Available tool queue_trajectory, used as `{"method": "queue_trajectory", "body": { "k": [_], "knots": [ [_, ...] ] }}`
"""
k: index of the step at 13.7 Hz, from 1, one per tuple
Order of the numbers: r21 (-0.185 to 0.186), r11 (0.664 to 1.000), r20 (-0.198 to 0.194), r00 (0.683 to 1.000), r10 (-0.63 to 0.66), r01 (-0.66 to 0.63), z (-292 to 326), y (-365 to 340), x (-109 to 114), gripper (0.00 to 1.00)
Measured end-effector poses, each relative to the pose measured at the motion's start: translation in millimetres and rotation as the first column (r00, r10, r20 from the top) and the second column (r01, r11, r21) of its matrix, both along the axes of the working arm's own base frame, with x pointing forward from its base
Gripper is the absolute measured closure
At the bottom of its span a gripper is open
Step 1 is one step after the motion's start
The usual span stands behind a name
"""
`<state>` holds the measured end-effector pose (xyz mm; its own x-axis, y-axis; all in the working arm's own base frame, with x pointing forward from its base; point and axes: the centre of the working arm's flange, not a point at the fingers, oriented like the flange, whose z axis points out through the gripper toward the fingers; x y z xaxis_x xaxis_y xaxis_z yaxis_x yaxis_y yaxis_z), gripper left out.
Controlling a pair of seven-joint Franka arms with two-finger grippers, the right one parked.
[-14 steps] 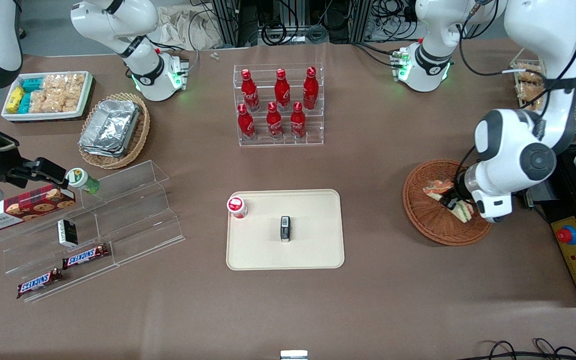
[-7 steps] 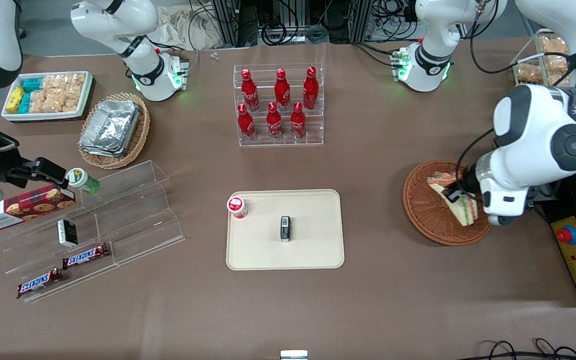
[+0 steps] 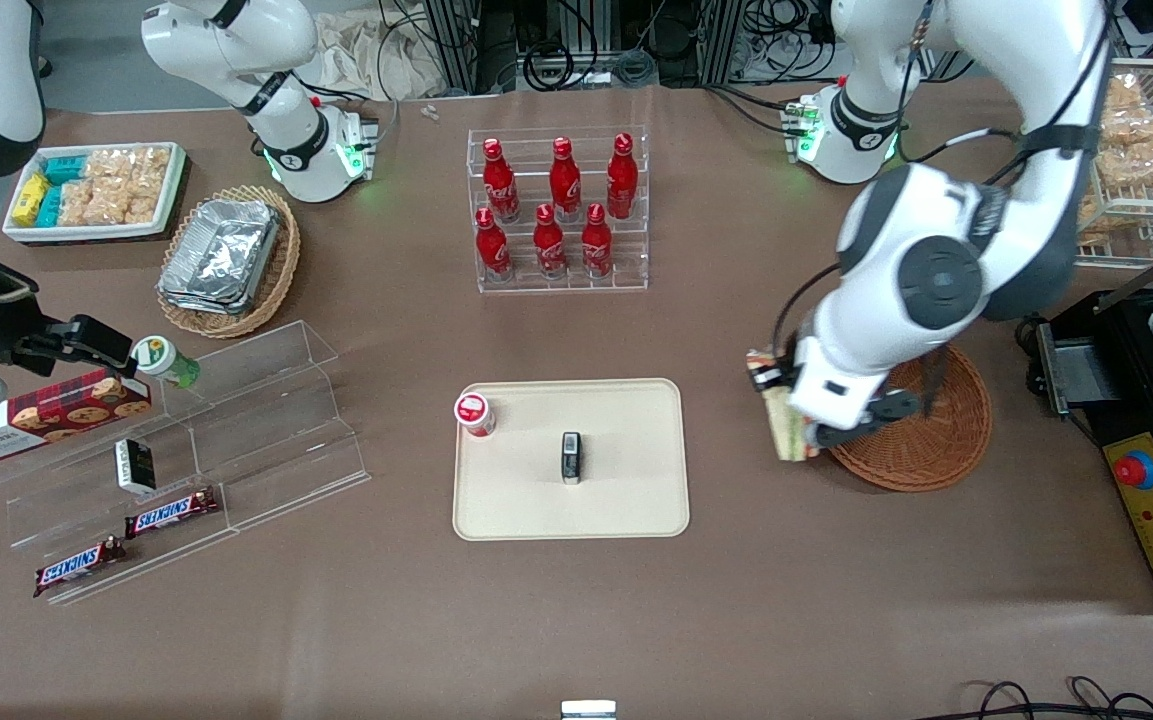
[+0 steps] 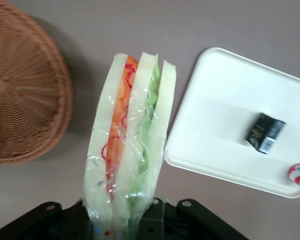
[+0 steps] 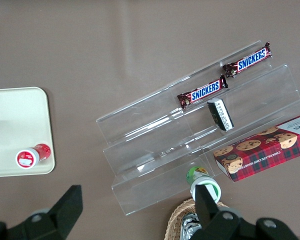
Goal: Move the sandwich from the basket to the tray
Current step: 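Carry the sandwich with the left gripper over the white tray, then lower the sandwich onto the tray beside the black package and release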
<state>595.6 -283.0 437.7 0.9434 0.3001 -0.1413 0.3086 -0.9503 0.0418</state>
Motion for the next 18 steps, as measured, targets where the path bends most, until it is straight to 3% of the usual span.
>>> {"method": "queue_trajectory", "body": {
  "k": [3,6,9,15,18],
  "knots": [
    [-0.032,0.995,-0.012,0.995,-0.098,0.098,-22,-35,10,0.80],
    [-0.003,0.973,-0.009,0.973,-0.229,0.229,-54,-81,-1,0.80],
    [-0.012,0.955,0.000,0.955,-0.297,0.297,-96,-114,-3,0.80],
    [-0.014,0.956,-0.016,0.956,-0.293,0.293,-201,-127,2,0.80],
    [0.011,0.960,-0.020,0.960,-0.280,0.280,-219,-125,4,0.80]
  ]
}}
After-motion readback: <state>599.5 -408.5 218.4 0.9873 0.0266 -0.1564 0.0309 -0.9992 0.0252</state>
